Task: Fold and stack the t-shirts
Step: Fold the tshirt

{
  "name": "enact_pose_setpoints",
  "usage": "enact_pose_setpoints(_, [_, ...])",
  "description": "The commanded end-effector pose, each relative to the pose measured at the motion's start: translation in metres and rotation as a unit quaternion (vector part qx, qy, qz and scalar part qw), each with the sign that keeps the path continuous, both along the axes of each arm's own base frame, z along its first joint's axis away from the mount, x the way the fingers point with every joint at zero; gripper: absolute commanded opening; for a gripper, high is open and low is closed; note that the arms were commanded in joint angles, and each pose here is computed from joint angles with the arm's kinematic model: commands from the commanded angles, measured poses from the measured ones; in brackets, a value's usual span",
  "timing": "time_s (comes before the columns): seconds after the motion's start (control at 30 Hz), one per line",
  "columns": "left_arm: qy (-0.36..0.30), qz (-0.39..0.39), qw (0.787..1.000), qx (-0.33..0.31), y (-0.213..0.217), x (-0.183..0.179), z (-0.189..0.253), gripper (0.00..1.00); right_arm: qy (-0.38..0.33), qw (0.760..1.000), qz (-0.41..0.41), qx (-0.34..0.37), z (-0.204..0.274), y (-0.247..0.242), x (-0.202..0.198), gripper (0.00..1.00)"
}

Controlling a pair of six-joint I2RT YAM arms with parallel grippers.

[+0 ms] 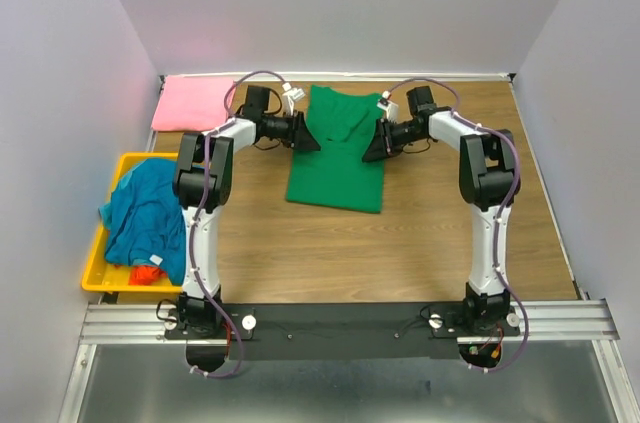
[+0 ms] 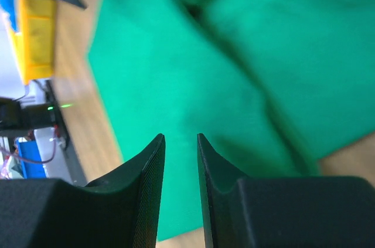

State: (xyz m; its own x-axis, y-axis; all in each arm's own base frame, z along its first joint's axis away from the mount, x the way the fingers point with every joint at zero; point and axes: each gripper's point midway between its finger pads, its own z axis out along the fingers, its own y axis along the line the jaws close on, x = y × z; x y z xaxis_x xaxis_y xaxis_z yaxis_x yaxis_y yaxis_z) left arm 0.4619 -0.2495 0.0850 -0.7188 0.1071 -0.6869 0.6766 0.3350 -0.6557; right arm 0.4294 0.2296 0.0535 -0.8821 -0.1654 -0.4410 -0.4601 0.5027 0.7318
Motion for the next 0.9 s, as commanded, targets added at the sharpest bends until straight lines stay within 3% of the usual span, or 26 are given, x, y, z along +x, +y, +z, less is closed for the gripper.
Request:
enact_pose_setpoints(0.0, [0.035,0.046,0.998,0.021,0.019,0.019,-0.041,0.46,-0.001,0.999,-0.024,-0.041,-0.029,-0.021,0.019,0.35])
enact_pose_setpoints(0.17, [0.064,0.072,0.995,0.034,0.034,0.025,-0.066,0.46,-0.009,0.997,-0.036,-0.073,-0.051,-0.040,0.030,0.36])
enact_pose_setpoints(0.23, [0.058,0.062,0.996,0.029,0.034,0.022,-0.056,0.46,-0.030,0.996,-0.035,-0.079,-0.044,-0.042,0.036,0.36])
enact_pose_setpoints(0.33, [0.001,0.034,0.999,0.016,0.033,0.012,-0.012,0.49,-0.081,0.993,-0.030,-0.085,-0.010,-0.045,0.045,0.43])
enact_pose_setpoints(0.47, [-0.108,-0.011,0.993,0.054,0.043,-0.007,0.038,0.54,-0.156,0.985,-0.008,-0.078,0.053,-0.043,0.033,0.61])
enact_pose_setpoints(0.5, [-0.163,-0.034,0.983,0.078,0.049,-0.016,0.054,0.56,-0.190,0.978,0.005,-0.085,0.073,-0.045,0.021,0.66])
enact_pose_setpoints(0.57, [-0.204,-0.055,0.970,0.118,0.060,-0.031,0.053,0.58,-0.217,0.968,0.029,-0.120,0.076,-0.041,0.003,0.74])
enact_pose_setpoints(0.6, [-0.222,-0.066,0.963,0.135,0.065,-0.038,0.052,0.58,-0.236,0.962,0.043,-0.133,0.081,-0.038,-0.007,0.75])
enact_pose_setpoints(0.63, [-0.279,-0.087,0.942,0.167,0.074,-0.045,0.060,0.59,-0.262,0.950,0.079,-0.149,0.081,-0.031,-0.029,0.75])
enact_pose_setpoints(0.7, [-0.308,-0.111,0.925,0.195,0.085,-0.068,0.053,0.64,-0.291,0.932,0.108,-0.187,0.076,-0.031,-0.048,0.76])
enact_pose_setpoints(0.73, [-0.349,-0.133,0.902,0.218,0.091,-0.071,0.049,0.64,-0.311,0.918,0.146,-0.199,0.071,-0.024,-0.070,0.76])
enact_pose_setpoints(0.77, [-0.349,-0.147,0.898,0.226,0.095,-0.085,0.035,0.64,-0.317,0.909,0.159,-0.218,0.064,-0.026,-0.077,0.76])
enact_pose_setpoints(0.87, [-0.416,-0.182,0.853,0.255,0.102,-0.101,0.024,0.64,-0.339,0.884,0.208,-0.246,0.043,-0.027,-0.107,0.75])
